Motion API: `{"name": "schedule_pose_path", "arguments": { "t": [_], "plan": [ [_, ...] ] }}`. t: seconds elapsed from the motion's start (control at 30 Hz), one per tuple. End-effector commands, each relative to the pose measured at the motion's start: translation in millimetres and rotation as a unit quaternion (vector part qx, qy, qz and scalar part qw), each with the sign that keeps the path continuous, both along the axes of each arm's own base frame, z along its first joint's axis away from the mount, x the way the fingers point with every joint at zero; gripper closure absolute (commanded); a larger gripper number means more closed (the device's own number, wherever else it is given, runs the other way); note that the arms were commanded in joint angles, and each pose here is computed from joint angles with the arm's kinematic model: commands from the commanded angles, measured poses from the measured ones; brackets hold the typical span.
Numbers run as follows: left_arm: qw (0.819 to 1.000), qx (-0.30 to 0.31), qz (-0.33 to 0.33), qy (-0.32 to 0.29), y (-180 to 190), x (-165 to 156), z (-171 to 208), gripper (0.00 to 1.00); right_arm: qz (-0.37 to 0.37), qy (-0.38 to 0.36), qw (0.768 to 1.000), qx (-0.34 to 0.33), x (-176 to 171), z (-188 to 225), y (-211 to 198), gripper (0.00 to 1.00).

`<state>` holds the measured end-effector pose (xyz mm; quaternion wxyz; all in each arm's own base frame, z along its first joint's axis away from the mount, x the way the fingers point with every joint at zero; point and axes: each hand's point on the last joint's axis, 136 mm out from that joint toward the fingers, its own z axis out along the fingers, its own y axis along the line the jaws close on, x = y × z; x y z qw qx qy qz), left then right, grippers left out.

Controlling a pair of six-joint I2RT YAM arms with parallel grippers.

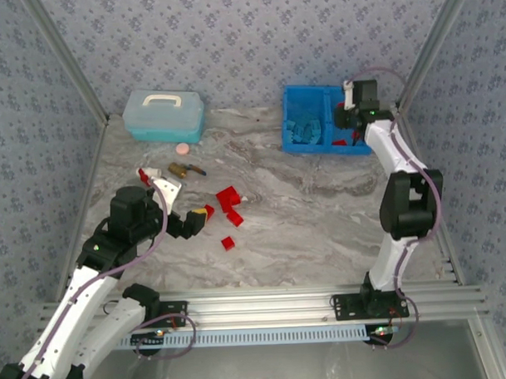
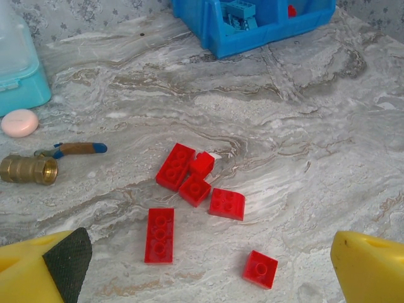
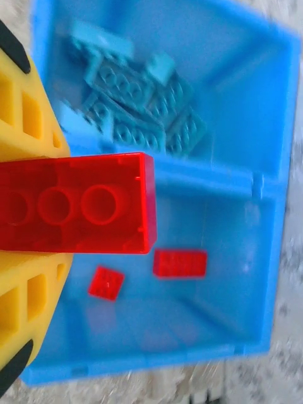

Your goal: Sort the legos into containers by color

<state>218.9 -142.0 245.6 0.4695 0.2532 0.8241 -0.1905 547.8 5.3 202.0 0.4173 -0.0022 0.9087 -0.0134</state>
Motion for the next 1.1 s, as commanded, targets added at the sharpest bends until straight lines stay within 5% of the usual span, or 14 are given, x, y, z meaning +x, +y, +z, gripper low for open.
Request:
{"name": "schedule_pose_path", "arguments": {
  "t": [0.0, 0.3, 0.47, 0.67, 0.87, 1.07],
  "plan": [
    [1.000, -0.003, 0.001, -0.008, 2, 0, 7, 0.01, -0.087, 0.072, 0.993, 0.032, 0, -33, -27, 0.64],
    [1.000, 0.000, 0.004, -0.008, 2, 1, 6, 0.01, -0.109, 0.125, 0.985, 0.039, 20, -76, -36, 0.54],
    [1.000, 0.000, 0.004, -0.007, 2, 2, 6, 0.01, -0.111, 0.110, 0.987, 0.037, 22, -59, -34, 0.44],
    [1.000, -0.001, 0.003, -0.006, 1, 1, 6, 0.01, -0.097, 0.078, 0.991, 0.043, 10, -21, -20, 0.45],
    [1.000, 0.000, 0.006, -0.009, 3, 0, 7, 0.01, -0.035, 0.050, 0.997, 0.046, -37, 4, 38, 0.45],
    [1.000, 0.003, 0.016, -0.012, 7, 1, 7, 0.01, 0.109, 0.058, 0.991, 0.060, -118, 3, 149, 0.45]
  ]
}}
